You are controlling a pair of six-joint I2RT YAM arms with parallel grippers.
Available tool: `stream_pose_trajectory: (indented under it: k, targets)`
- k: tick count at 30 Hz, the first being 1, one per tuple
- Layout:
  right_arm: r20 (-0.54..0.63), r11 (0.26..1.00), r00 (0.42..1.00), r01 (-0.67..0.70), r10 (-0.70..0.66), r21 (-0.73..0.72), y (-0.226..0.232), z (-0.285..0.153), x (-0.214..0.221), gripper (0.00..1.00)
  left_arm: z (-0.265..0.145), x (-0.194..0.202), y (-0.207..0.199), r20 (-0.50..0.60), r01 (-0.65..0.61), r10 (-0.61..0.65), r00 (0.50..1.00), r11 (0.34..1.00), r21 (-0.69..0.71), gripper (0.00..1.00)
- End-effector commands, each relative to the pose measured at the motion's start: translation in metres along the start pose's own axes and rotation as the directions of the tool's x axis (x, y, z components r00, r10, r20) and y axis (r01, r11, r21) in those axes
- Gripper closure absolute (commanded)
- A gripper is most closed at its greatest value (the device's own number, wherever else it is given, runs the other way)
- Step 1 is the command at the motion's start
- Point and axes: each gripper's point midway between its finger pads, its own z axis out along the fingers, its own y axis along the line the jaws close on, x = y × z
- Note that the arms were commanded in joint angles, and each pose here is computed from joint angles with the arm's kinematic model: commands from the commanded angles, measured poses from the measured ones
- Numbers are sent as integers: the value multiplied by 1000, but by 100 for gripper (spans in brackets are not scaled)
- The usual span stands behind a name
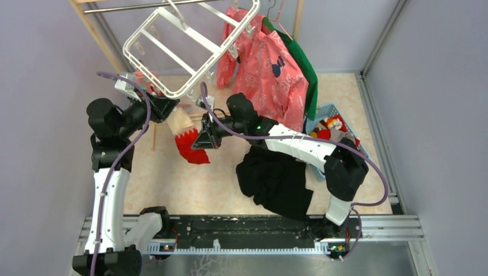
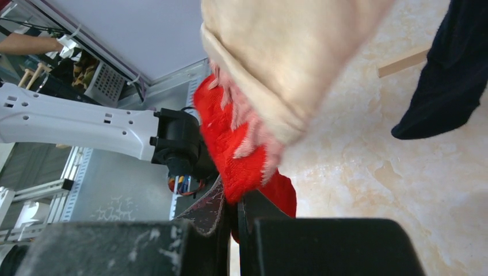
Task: Remove the socks clipped to the hanger
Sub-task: Remove the sock from the hanger.
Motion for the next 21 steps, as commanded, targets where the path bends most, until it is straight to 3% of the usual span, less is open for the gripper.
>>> stream_pose_trajectory:
  k: [1, 5, 9, 15, 21]
  targets:
    - [34, 996, 996, 85, -84, -11, 9, 0, -15, 100, -4, -15, -9, 48, -58, 57, 997, 998, 16, 76]
    - [18, 994, 994, 109, -109, 4, 5, -2, -7, 100, -4, -12, -10, 45, -52, 51, 998, 998, 29, 87]
    - [-6, 988, 988, 152, -152, -6, 8, -7, 0, 100, -4, -10, -13, 42, -47, 45, 998, 998, 49, 87]
    - [-76, 940, 938, 340, -339, 10, 18, -38, 4, 100, -9, -6, -27, 45, -64, 59, 997, 991, 121, 67]
    - [-174, 866, 871, 482, -458, 131, 12, -97, 5, 100, -10, -1, -34, 34, -64, 59, 998, 984, 167, 48]
